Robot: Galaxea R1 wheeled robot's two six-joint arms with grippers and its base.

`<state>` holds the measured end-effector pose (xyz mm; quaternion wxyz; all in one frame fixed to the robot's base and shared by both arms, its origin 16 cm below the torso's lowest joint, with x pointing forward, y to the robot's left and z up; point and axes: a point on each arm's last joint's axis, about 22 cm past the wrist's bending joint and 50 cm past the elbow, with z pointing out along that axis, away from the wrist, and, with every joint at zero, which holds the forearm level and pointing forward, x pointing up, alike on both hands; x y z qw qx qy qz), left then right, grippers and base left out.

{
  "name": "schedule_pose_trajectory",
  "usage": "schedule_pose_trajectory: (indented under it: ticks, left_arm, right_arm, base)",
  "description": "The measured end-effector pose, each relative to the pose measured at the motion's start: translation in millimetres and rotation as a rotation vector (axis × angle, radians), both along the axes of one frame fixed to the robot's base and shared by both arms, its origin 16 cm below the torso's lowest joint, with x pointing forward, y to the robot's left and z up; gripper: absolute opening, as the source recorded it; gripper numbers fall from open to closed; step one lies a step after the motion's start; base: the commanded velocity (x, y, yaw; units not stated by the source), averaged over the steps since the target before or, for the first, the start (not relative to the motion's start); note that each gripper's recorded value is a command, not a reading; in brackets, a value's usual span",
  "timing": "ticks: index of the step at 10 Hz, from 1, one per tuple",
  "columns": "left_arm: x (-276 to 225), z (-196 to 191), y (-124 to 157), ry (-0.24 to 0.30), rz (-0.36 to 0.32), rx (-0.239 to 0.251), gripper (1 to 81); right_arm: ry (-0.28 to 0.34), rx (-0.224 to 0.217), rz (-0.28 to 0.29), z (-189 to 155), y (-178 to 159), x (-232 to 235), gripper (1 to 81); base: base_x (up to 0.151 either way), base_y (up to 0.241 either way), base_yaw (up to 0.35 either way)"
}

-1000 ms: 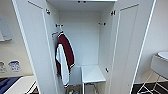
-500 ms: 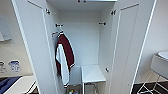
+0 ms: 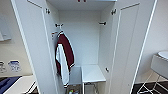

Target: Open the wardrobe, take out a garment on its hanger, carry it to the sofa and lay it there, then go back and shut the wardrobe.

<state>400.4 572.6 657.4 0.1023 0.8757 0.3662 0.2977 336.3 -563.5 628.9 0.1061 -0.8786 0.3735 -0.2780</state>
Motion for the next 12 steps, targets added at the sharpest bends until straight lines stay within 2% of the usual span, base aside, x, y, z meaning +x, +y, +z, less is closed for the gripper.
schedule_pose_trajectory:
  ticks: [2, 4, 6, 9, 12]
  left_arm:
    - [29, 23, 1, -0.029, 0.033, -0.034, 81.1]
    - [61, 43, -12, -0.051, 0.040, -0.083, 81.1]
    - [87, 57, -30, -0.050, 0.045, -0.143, 81.1]
    - [116, 73, -30, -0.075, 0.076, -0.152, 81.1]
    - [140, 70, -75, -0.064, 0.047, -0.205, 81.1]
  right_arm:
    - [-0.030, 0.024, -0.024, 23, -6, 27, 81.1]
    - [-0.072, 0.062, -0.029, 50, 0, 62, 81.1]
    - [-0.107, 0.110, -0.026, 75, 12, 93, 81.1]
    - [-0.160, 0.180, -0.022, 114, 31, 135, 81.1]
    - [-0.162, 0.244, 0.022, 109, 85, 156, 81.1]
  base:
    - [0.000, 0.000, 0.000]
    - [0.000, 0.000, 0.000]
    - [0.000, 0.000, 0.000]
    - [0.000, 0.000, 0.000]
    - [0.000, 0.000, 0.000]
